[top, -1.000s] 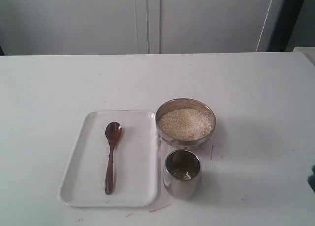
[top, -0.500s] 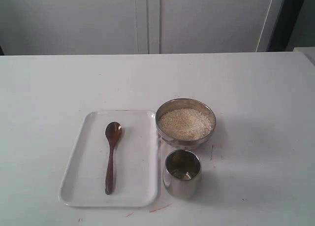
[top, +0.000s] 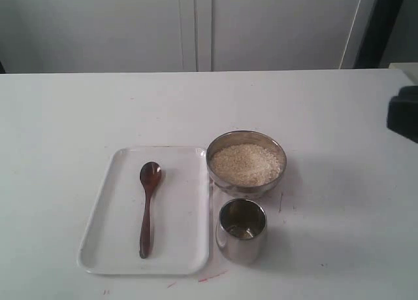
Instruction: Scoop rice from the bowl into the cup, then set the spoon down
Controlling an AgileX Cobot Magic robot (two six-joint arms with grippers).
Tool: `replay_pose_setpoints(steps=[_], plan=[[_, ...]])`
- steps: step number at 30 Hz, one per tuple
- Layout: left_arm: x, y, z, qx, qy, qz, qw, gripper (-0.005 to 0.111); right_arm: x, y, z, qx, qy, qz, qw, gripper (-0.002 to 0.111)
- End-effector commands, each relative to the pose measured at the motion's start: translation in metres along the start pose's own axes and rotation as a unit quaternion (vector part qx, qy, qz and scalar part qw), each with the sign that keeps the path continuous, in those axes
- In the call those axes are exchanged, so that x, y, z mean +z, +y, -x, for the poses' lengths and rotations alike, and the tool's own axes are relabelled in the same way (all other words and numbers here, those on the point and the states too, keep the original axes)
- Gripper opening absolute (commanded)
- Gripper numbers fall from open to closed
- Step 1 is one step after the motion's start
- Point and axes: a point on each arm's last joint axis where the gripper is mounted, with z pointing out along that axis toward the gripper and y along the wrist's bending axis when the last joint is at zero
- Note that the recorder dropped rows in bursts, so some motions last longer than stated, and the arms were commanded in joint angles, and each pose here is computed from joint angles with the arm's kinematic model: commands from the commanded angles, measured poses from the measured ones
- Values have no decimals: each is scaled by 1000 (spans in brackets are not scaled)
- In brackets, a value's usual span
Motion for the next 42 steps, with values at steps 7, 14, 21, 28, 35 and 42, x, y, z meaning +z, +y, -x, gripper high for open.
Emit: replay_pose_setpoints(steps=[7,14,21,28,35,42], plan=[[0,-1,2,-3,-4,-5,1000,14,0,-32,-59,137,-73,-222,963,9],[0,-1,2,-3,-4,-5,1000,14,-26,-30,-84,99,-96,-351,926,9],[0,-1,2,-3,-4,-5,1000,14,-14,-35,-146,121,-21,-397,910,9],[0,-1,2,-3,-4,-5,1000,14,-14,-38,-160,54,44,-416,907,9],[0,-1,2,-3,-4,-5,1000,14,-14,-38,-160,55,45,-415,907,9],[0,-1,2,-3,-4,-5,1000,14,-14,-38,-164,59,53,-414,907,9]])
